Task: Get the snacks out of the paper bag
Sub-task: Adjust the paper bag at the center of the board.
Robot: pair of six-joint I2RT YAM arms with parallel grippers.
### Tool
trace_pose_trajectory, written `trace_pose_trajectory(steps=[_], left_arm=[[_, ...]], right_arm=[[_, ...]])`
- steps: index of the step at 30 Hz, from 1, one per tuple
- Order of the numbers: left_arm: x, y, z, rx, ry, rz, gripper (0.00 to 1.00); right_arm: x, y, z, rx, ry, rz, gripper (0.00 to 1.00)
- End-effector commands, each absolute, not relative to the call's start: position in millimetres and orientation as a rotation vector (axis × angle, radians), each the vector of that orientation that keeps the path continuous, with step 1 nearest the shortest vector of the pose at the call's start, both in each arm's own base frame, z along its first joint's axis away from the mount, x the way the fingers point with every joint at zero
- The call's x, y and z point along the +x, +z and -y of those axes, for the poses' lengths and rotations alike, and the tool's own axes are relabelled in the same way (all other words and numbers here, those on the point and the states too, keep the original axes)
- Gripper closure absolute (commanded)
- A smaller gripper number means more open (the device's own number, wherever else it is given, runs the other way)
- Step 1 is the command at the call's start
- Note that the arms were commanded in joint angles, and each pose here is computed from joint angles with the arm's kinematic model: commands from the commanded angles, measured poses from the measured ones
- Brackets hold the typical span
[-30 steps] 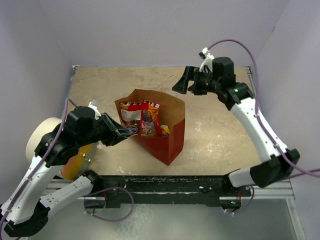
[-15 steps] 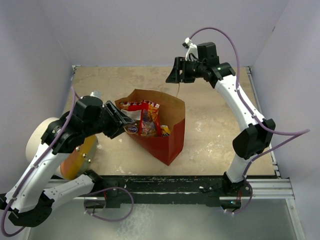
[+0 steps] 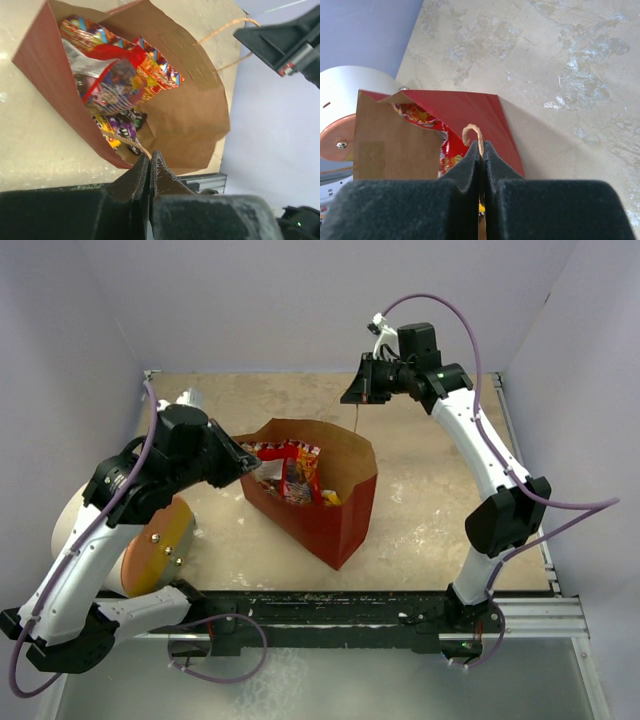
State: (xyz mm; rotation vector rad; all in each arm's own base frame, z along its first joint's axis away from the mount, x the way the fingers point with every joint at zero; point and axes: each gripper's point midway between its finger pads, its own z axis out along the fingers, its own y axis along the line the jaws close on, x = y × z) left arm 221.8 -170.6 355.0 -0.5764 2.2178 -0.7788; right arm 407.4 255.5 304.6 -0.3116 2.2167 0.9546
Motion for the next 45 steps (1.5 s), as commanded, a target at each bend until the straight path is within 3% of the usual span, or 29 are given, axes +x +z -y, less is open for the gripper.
trace_pose_trajectory(steps=[1, 12, 22, 24, 27, 30, 33, 36, 40, 45], left_arm=[[251, 381, 144, -0.486, -0.667, -2.116, 1.0], [329, 405, 84, -0.458, -0.565, -2.064, 1.0], [297, 353, 111, -0.485, -0.772, -2.205, 1.0], [289, 355, 110, -0.485, -0.773, -2.202, 0.95], [283, 367, 113, -0.48, -0.808, -2.18, 0.74], [278, 375, 113, -0.484, -0.819, -2.171, 0.52], [269, 374, 109, -0.493, -0.793, -2.177, 0.33], [260, 368, 105, -0.515, -0.767, -2.2, 0.21], [259, 366, 99, -0.542, -0.73, -2.187, 0.16], [276, 363, 95, -0.599, -0.693, -2.193, 0.18]], right_arm=[[390, 363, -253, -0.316, 1.009, -2.067, 1.0], [348, 369, -263, -0.254, 1.117, -2.054, 1.0], [297, 343, -284, -0.204, 1.168, -2.125, 0.97], [294, 347, -277, -0.169, 1.145, -2.138, 0.85], [299, 357, -258, -0.149, 0.993, -2.16, 0.36], [306, 374, -236, -0.127, 0.817, -2.175, 0.01], [309, 398, -217, -0.002, 0.757, -2.144, 0.0], [298, 406, -208, -0.074, 0.767, -2.067, 0.0], [287, 419, -206, -0.147, 0.793, -1.965, 0.0], [289, 427, -248, -0.276, 0.996, -1.882, 0.0]])
